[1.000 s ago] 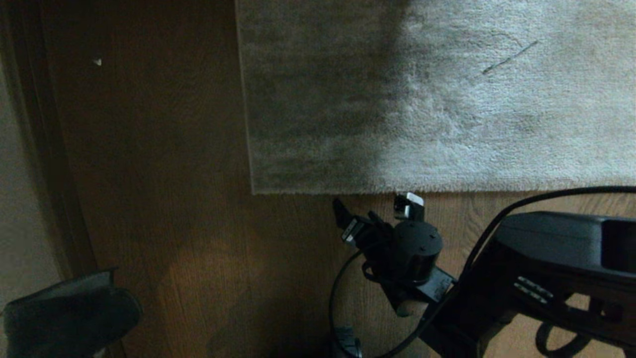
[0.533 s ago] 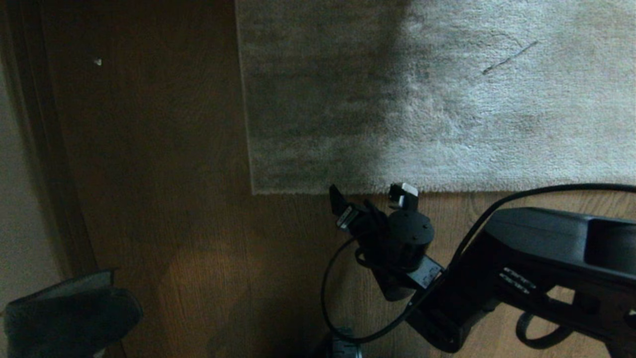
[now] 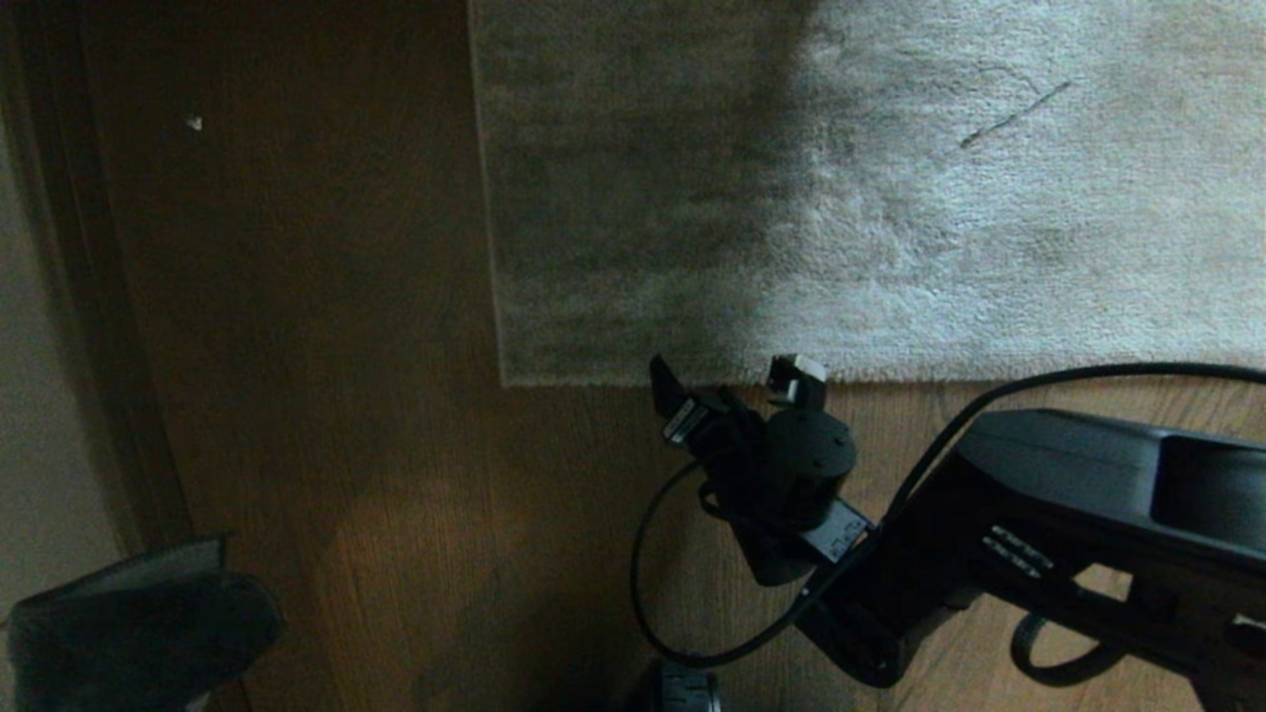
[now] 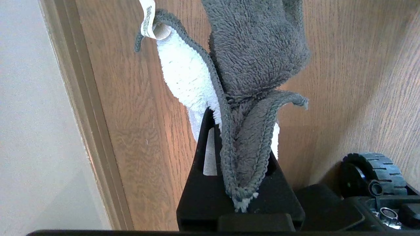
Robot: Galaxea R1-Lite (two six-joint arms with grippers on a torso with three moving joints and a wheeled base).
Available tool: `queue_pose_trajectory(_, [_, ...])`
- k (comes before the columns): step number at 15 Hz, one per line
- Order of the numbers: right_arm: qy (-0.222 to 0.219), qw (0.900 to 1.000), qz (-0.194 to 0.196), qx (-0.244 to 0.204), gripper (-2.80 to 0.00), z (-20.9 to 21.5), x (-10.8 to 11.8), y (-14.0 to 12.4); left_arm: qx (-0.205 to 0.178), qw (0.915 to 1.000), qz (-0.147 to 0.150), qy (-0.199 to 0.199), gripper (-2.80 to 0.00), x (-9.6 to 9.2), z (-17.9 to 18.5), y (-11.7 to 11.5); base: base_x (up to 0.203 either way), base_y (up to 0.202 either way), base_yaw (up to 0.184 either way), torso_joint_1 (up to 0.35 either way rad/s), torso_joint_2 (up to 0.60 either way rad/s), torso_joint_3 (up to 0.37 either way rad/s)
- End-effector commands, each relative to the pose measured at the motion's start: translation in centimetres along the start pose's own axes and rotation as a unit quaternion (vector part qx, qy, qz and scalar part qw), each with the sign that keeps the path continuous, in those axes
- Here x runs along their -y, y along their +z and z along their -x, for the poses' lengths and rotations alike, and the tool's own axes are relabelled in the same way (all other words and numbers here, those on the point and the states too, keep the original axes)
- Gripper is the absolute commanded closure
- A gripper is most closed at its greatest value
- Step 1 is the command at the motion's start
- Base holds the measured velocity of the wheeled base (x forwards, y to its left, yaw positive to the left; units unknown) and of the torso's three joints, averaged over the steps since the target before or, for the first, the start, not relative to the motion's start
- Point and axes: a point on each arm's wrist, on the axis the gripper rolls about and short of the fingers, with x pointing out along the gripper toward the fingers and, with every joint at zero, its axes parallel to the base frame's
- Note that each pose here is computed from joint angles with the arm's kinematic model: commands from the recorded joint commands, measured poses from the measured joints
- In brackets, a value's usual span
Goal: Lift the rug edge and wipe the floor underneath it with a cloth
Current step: Lift up the carpet
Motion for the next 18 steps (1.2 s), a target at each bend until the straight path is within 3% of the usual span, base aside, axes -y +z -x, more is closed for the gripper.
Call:
queue_pose_trajectory(1, [0.014,0.999,-0.015,0.024,-2.8,-0.1,-0.5,0.7,0.001,1.0,0.0,0.0,0.0,0.0,0.0,0.0,0.0,0.0,0.0,0.0,0.0,0.0])
queue_pose_trajectory(11, [0.035,0.999,-0.007,0.023,-2.8,1.6,-2.4,2.4,0.001,1.0,0.0,0.0,0.0,0.0,0.0,0.0,0.0,0.0,0.0,0.0,0.0,0.0])
queue_pose_trajectory(14, [0.034,0.999,-0.002,-0.002,-2.8,2.8,-2.3,1.6,0.001,1.0,0.0,0.0,0.0,0.0,0.0,0.0,0.0,0.0,0.0,0.0,0.0,0.0])
queue_pose_trajectory(18, [0.032,0.998,0.007,-0.059,-2.8,4.3,-1.6,-1.7,0.001,1.0,0.0,0.0,0.0,0.0,0.0,0.0,0.0,0.0,0.0,0.0,0.0,0.0])
